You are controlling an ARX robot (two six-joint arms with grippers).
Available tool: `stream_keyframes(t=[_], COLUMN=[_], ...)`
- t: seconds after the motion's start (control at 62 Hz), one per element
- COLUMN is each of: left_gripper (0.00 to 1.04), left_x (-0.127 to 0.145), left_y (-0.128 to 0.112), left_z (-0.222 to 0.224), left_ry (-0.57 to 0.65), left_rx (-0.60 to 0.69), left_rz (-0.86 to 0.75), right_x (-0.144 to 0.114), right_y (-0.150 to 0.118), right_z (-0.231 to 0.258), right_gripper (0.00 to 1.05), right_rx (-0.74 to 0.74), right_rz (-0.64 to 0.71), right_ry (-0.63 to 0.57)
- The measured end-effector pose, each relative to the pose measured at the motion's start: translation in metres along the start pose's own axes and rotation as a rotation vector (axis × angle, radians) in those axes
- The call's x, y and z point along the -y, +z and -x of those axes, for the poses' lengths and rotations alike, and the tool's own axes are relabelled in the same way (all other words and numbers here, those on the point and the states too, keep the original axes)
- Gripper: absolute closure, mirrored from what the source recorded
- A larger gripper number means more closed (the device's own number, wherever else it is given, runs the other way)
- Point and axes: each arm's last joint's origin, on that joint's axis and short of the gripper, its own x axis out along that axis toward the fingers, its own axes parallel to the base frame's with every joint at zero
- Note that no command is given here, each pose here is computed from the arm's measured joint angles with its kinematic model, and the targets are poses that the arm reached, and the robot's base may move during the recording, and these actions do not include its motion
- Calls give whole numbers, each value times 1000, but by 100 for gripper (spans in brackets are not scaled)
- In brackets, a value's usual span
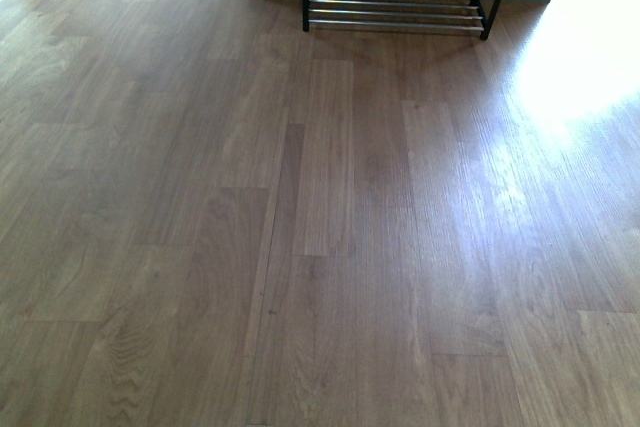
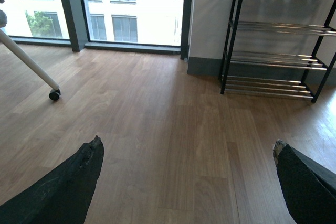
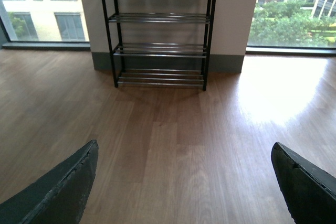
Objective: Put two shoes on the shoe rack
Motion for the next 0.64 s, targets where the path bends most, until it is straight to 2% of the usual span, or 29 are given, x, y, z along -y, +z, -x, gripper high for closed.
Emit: stream_keyframes(t=[0.645], left_gripper=[9], left_x=[0], left_y=[0], left_z=[0], left_ry=[0], left_rx=[0], left_rz=[0], right_x=[0], right_y=[0], right_z=[0], right_gripper=[9], right_rx=[0], right_rz=[0], right_ry=[0])
